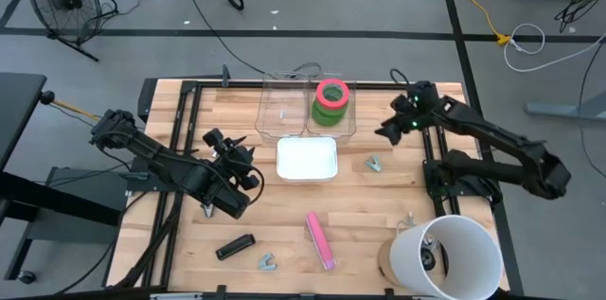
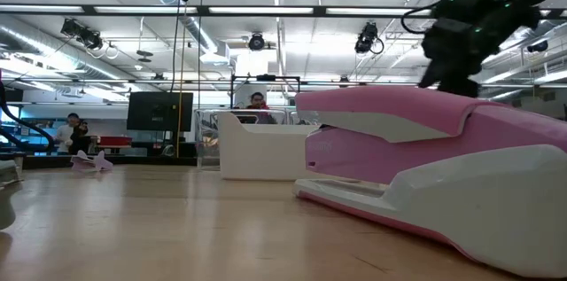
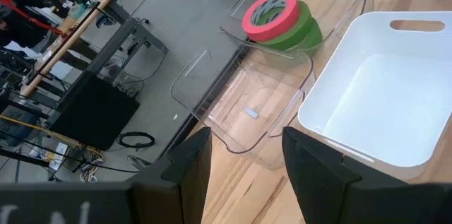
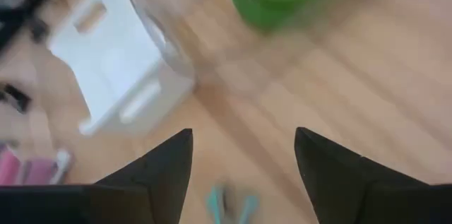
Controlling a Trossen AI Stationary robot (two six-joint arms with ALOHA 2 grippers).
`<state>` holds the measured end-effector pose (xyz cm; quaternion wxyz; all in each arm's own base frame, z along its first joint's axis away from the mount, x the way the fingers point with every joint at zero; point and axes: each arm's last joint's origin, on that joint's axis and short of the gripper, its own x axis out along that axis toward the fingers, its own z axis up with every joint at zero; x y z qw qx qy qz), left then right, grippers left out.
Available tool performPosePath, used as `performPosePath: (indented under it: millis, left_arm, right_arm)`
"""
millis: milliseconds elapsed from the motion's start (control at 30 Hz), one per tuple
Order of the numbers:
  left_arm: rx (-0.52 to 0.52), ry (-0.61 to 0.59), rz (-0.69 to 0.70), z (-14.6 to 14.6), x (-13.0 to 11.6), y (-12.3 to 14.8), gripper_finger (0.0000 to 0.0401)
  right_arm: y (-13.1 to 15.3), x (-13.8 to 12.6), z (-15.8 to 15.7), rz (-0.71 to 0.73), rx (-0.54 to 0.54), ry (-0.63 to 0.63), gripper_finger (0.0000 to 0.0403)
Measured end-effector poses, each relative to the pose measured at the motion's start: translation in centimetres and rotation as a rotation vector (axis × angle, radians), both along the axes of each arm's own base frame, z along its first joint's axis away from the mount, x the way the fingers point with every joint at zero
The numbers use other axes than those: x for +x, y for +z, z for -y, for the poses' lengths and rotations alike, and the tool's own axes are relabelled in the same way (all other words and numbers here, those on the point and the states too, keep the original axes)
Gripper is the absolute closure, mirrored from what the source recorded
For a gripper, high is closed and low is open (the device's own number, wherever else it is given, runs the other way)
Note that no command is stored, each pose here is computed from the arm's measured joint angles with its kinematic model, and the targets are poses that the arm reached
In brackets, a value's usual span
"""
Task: Pick and place Stapler, Stapler remover, tape
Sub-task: Put the light blue staple remover into the white bin
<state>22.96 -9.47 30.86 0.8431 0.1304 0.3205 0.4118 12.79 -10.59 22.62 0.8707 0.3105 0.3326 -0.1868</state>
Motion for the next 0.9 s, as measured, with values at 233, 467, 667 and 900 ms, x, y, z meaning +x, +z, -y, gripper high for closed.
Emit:
performPosePath:
  millis: [233, 467, 667, 900]
  left_arm:
    - [-0.001, 0.0, 0.0, 0.0, 0.0, 0.0, 0.0222]
    - [-0.003, 0.003, 0.004, 0.0, 0.0, 0.0, 0.0222]
    - [-0.004, 0.003, 0.004, 0.0, 0.0, 0.0, 0.0222]
    - [-0.008, 0.005, 0.011, 0.0, 0.0, 0.0, 0.0222]
  right_arm:
    - [-1.1, -1.2, -3.6, -0.313, 0.067, -0.075, 0.0156]
    - [-1.3, 0.5, -5.6, -0.3, 0.088, -0.066, 0.0156]
    - [-2.2, 1.8, -7.0, -0.393, 0.049, -0.11, 0.0156]
    - [-3.9, 4.3, -8.0, -0.438, -0.011, -0.11, 0.0156]
